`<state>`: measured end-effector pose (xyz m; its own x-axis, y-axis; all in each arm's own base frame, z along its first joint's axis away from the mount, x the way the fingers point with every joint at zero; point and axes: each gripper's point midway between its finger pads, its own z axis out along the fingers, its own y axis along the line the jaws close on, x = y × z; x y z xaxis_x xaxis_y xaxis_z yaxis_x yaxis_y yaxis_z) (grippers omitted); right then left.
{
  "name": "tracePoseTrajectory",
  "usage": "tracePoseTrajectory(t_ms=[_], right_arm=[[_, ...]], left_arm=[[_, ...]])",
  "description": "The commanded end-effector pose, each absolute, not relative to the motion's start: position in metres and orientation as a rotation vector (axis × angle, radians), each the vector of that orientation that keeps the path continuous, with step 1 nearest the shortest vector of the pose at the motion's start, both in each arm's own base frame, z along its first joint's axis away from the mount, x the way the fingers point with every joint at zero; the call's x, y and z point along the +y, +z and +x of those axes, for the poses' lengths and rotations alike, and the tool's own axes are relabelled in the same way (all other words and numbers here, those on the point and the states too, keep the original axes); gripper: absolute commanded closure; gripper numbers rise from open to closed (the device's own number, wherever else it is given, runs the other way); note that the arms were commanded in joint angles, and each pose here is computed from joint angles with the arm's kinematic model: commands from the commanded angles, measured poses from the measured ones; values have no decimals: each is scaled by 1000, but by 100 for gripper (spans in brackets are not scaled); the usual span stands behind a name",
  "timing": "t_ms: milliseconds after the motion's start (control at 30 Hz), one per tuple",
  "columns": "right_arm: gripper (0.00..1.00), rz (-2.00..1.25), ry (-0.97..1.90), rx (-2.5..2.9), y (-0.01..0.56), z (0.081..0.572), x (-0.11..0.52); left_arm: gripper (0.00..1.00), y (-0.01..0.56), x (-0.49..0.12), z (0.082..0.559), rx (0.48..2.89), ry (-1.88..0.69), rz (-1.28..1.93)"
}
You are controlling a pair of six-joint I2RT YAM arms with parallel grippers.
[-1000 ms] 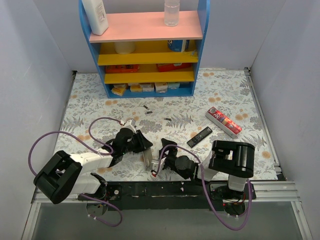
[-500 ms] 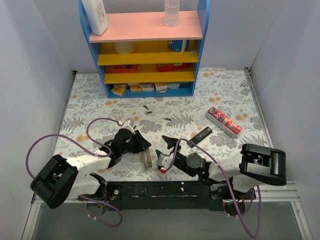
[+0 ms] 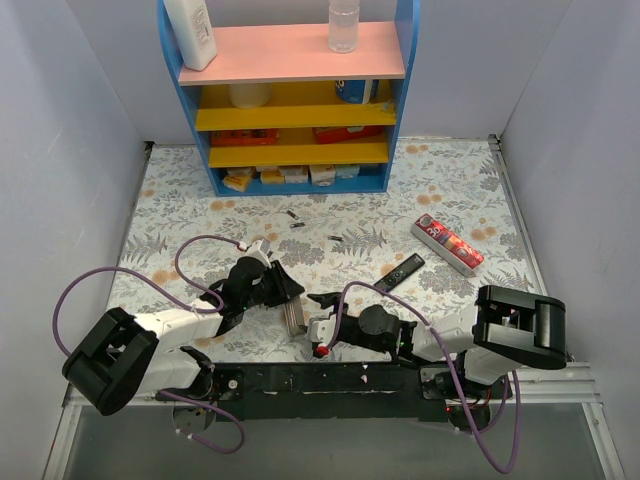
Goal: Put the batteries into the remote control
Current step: Remove the battery cover from the remote control.
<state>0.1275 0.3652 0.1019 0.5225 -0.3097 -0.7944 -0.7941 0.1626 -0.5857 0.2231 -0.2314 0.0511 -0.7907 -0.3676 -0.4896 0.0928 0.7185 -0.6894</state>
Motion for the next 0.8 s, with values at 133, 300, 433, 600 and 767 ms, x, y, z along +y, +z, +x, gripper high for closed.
tracePoseTrajectory(t_ms=[133, 300, 433, 600, 767], right_arm=[[18, -1414, 512, 1006, 109, 123, 386], [18, -1436, 490, 1015, 103, 125, 388], [18, -1450, 472, 1029, 96, 127, 388], [18, -1442, 448, 1041, 93, 132, 388], [18, -1425, 400, 1047, 93, 139, 386]], left_arm=[[100, 59, -240, 222, 2278, -1030, -188], [100, 60, -241, 221, 2279, -1038, -183], [100, 60, -241, 222, 2277, -1040, -183], [100, 60, -243, 220, 2284, -1053, -173], [100, 58, -244, 217, 2298, -1067, -159]])
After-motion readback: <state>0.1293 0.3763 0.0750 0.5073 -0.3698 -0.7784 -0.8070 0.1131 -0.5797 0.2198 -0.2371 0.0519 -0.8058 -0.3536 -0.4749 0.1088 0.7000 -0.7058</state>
